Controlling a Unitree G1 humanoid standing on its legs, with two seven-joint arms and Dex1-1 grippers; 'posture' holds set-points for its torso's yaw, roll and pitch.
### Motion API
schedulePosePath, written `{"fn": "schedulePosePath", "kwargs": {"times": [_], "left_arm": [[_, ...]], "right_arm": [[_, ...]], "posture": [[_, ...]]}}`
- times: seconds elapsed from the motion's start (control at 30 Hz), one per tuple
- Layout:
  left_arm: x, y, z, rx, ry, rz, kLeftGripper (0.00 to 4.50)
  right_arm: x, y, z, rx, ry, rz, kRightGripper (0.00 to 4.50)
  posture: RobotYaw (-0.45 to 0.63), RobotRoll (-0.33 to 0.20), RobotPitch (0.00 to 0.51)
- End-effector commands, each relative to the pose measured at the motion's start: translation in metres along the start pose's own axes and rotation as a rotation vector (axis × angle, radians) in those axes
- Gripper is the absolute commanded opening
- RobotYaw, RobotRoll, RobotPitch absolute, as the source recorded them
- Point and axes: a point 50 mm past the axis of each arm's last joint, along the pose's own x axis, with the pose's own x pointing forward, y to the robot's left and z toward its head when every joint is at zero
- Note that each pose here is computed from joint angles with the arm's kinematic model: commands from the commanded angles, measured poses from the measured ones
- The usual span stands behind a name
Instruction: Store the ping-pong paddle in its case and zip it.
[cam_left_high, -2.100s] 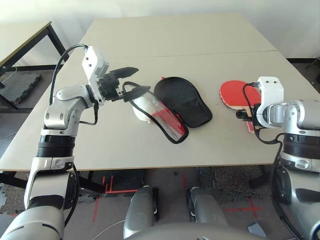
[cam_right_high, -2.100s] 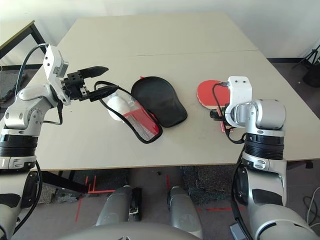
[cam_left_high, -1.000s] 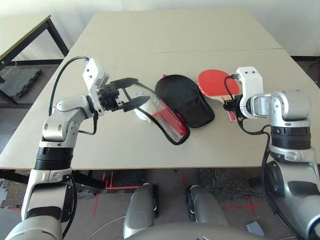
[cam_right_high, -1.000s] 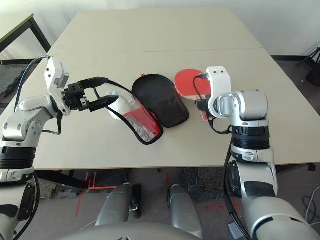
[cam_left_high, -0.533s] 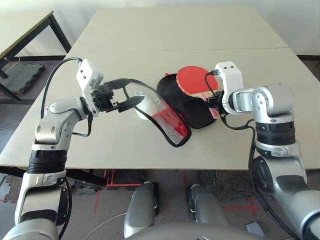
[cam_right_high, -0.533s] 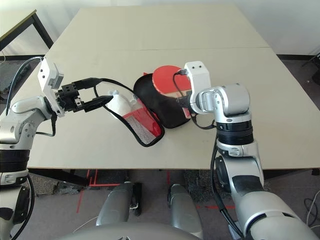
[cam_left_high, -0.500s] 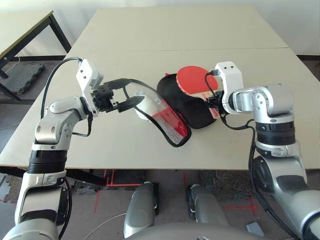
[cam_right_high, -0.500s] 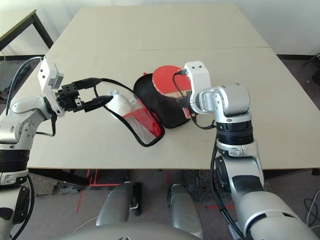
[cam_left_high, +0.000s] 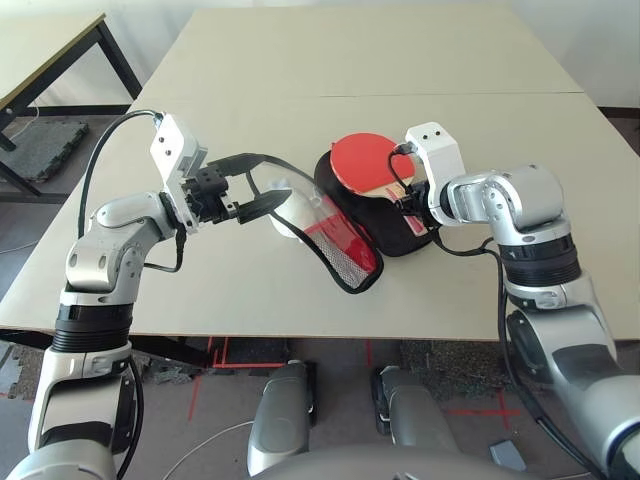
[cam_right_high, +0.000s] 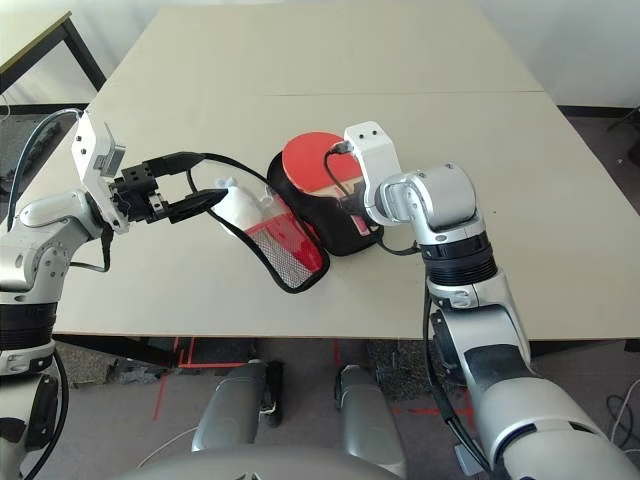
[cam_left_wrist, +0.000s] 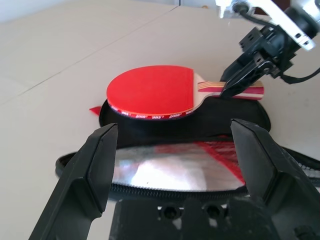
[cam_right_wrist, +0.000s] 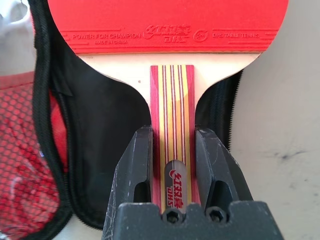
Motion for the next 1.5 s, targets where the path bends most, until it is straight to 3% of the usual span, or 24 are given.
{"fn": "schedulePosePath", "kwargs": {"times": [0.03,0.27,1.13,1.4,1.47,1.5], "left_arm": [[0.003,-0.004,-0.002,-0.016,-0.004,-0.010,4.50],[0.007,-0.008,-0.001,-0.017,-0.016,-0.015,4.50],[-0.013,-0.005,-0.001,-0.024,0.001,0.057,4.50],[-0.025,0.004,0.000,-0.005,0.047,0.076,4.50],[-0.031,0.008,0.003,0.010,0.071,0.086,4.50],[-0.035,0.010,0.004,0.023,0.089,0.091,4.50]], "right_arm": [[0.002,-0.001,0.001,-0.017,-0.012,0.010,1.04],[0.007,-0.001,-0.004,-0.016,0.002,0.010,1.04],[0.028,0.011,-0.003,-0.021,0.006,0.025,1.04],[0.014,0.005,0.002,-0.028,-0.047,0.063,3.92],[0.005,0.004,0.006,-0.034,-0.108,0.111,4.48],[-0.001,0.001,0.009,-0.019,-0.135,0.142,4.48]], "posture": [[0.23,0.000,0.117],[0.24,0.000,0.107],[0.27,0.000,0.100],[0.26,0.000,0.097],[0.25,0.000,0.097],[0.25,0.000,0.097]]}}
